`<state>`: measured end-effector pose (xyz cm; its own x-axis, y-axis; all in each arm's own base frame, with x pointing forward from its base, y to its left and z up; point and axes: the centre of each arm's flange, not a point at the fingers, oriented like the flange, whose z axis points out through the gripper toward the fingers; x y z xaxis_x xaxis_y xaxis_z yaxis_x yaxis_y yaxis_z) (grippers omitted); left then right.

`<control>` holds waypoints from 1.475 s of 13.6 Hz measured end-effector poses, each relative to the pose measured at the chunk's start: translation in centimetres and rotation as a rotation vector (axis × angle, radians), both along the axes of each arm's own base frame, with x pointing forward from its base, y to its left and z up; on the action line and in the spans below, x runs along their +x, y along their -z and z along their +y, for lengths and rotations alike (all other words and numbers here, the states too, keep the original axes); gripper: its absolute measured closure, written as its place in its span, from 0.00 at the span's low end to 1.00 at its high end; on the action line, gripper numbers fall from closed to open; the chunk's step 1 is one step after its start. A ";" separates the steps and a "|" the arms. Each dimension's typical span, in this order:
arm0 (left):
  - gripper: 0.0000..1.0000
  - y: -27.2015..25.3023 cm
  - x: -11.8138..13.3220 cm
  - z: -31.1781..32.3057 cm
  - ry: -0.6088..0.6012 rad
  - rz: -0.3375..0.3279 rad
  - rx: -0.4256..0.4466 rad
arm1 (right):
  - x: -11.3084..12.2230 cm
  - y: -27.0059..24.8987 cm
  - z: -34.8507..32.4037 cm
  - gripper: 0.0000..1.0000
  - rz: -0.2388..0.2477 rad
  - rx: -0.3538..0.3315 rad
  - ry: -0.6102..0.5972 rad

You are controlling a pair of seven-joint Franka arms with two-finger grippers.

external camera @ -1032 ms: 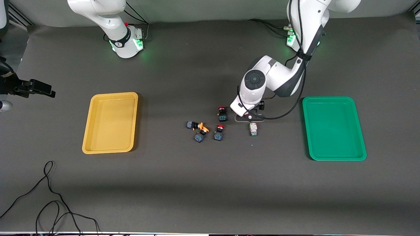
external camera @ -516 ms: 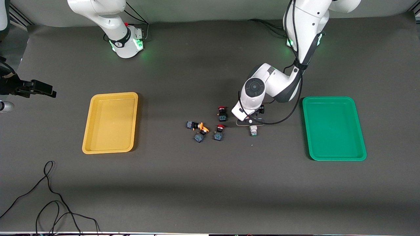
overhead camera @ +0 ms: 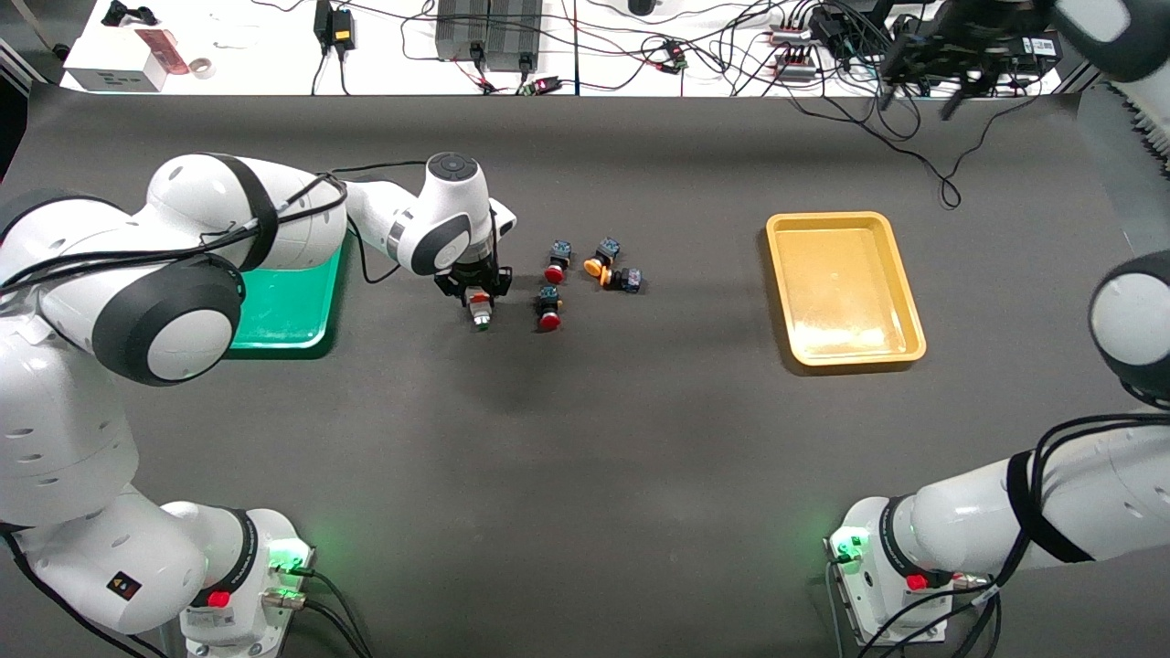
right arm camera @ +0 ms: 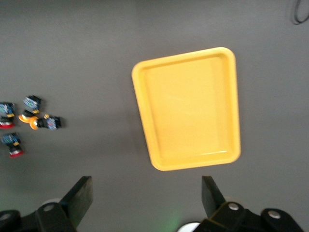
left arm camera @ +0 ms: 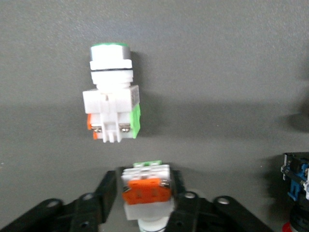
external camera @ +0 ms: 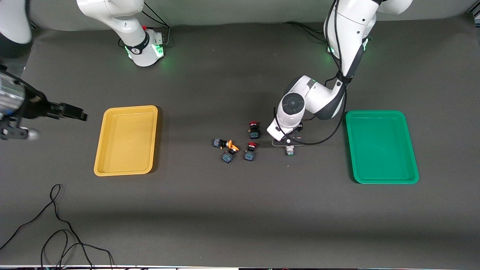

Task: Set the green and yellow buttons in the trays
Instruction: 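Carry the white button toward the green tray while the right gripper reaches buttons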

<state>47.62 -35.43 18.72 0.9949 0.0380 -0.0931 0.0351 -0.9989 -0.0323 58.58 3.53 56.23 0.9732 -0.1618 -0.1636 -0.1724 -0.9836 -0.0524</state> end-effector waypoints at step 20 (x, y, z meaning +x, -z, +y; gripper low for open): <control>0.59 -24.0 11.2 33.6 -0.075 0.122 -0.081 | 3.4 36.0 34.7 0.00 -0.152 -0.049 0.204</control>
